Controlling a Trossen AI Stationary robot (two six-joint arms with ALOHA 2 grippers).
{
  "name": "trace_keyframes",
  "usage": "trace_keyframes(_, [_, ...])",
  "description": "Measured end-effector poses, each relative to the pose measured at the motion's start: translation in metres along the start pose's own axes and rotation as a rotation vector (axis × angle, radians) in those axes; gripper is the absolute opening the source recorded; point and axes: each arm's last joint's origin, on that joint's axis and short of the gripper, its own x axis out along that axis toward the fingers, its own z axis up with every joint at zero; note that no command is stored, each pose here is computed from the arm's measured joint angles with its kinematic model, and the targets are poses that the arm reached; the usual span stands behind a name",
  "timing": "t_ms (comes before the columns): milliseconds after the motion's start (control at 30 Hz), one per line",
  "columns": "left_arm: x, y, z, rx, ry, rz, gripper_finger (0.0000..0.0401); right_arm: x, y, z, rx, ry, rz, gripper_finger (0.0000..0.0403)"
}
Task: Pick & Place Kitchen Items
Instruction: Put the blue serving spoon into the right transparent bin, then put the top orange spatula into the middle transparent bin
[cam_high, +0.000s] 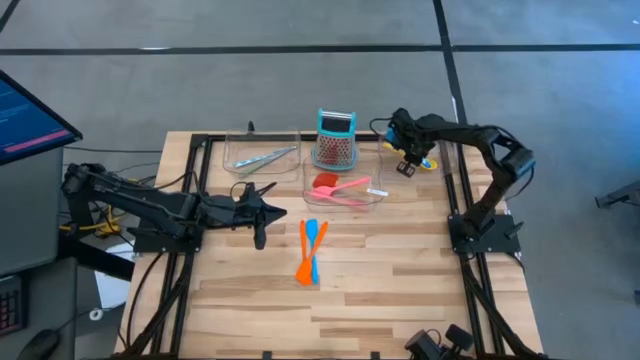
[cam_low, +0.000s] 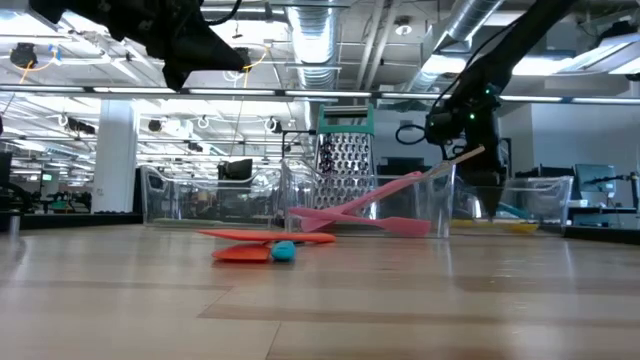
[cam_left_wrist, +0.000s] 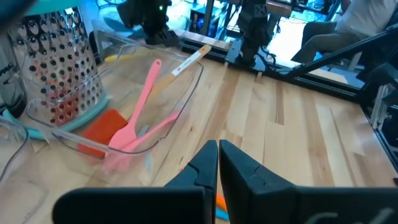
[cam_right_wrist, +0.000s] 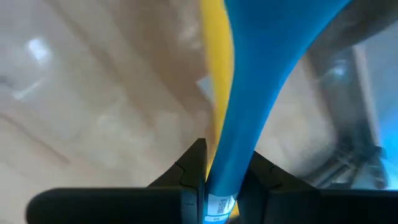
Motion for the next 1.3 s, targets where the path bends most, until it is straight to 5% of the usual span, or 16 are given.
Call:
trace_keyframes(233, [0.000,0.000,0.000,-0.001,-0.002,-0.001,0.0003,0.002,0.000,-0.002,0.008,0.022,-0.024,0.0058])
trace_keyframes(500, [0.000,0.000,0.001,-0.005,-0.009,-0.003,0.0003,-0.016,0.005,-0.003,-0.056,-0.018,-0.115,0.0188])
trace_keyframes(700, [0.000,0.000,0.001,-0.005,-0.009,-0.003,0.0003,-0.045,0.009,-0.009,-0.096,-0.115,-0.155,0.0219])
trace_keyframes(900, [0.000,0.000,0.001,-0.004,-0.010,-0.003,0.0004,-0.088,0.018,-0.024,-0.081,-0.281,-0.192,0.0177])
trace_keyframes(1200, [0.000,-0.001,0.002,-0.005,-0.016,-0.005,0.0004,-0.152,0.049,-0.060,-0.047,-0.592,-0.144,0.0015])
trace_keyframes(1300, [0.000,-0.001,0.002,-0.005,-0.016,-0.005,0.0004,-0.169,0.062,-0.072,-0.074,-0.706,-0.055,0.0011])
